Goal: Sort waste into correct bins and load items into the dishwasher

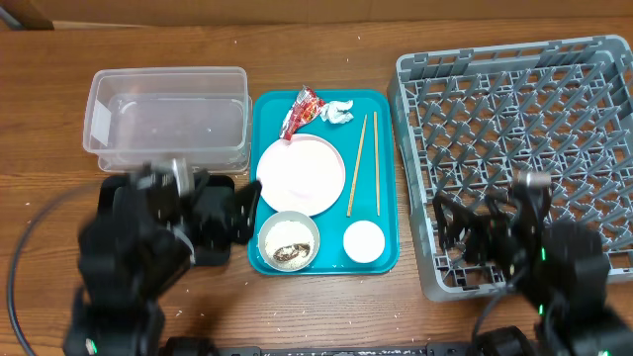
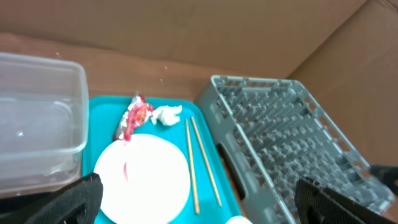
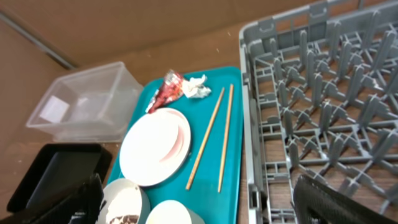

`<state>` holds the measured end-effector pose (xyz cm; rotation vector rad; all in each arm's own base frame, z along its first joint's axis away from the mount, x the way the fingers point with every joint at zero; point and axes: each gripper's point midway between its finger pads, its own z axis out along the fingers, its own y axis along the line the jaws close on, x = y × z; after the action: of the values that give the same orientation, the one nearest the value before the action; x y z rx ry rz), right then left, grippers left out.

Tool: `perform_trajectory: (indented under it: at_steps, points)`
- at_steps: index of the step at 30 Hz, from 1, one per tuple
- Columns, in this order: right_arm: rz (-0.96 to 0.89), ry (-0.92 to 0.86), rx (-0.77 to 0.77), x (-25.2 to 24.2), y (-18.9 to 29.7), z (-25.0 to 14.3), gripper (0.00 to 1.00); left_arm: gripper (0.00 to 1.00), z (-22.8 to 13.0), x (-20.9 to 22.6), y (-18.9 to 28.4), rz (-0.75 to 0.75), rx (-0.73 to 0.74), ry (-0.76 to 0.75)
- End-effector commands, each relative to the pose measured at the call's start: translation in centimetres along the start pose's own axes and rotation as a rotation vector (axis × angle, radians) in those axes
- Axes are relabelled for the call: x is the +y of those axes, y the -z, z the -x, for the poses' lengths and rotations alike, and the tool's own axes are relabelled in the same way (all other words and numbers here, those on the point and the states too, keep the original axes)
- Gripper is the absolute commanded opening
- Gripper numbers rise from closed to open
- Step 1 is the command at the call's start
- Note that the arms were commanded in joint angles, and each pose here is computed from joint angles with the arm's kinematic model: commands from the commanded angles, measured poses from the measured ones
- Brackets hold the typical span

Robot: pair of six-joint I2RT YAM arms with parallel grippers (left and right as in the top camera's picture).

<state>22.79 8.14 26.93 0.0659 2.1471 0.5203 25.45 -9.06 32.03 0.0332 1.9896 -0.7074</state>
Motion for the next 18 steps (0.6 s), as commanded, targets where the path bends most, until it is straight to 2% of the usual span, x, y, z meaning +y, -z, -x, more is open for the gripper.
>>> perform_trajectory:
  at_steps: [1, 5, 7, 10, 14, 18]
  points:
    - [-0.041, -0.014, 0.052, 0.7, -0.6, 2.8, 1.00, 1.00, 3.5, -2.5, -0.5, -0.085, 0.029, -0.009]
    - [-0.055, -0.028, 0.143, 1.0, -2.6, 3.3, 1.00, 1.00, 4.0, -4.9, -2.4, -0.246, 0.113, -0.014]
    - [-0.055, -0.067, 0.169, 1.1, -3.5, 3.4, 1.00, 1.00, 1.1, -5.2, -4.7, -0.268, 0.249, -0.002]
    - [-0.105, -0.191, 0.156, 0.2, -4.1, 3.8, 1.00, 1.00, -4.3, -4.7, -7.3, -0.179, 0.449, -0.054]
    - [-0.155, -0.307, 0.112, -1.5, -4.0, 4.7, 1.00, 0.92, -11.2, -3.2, -10.4, 0.023, 0.677, -0.190]
    - [-0.199, -0.369, 0.092, -3.2, -3.6, 5.1, 1.00, 0.91, -16.1, -4.4, -13.1, 0.020, 0.810, -0.279]
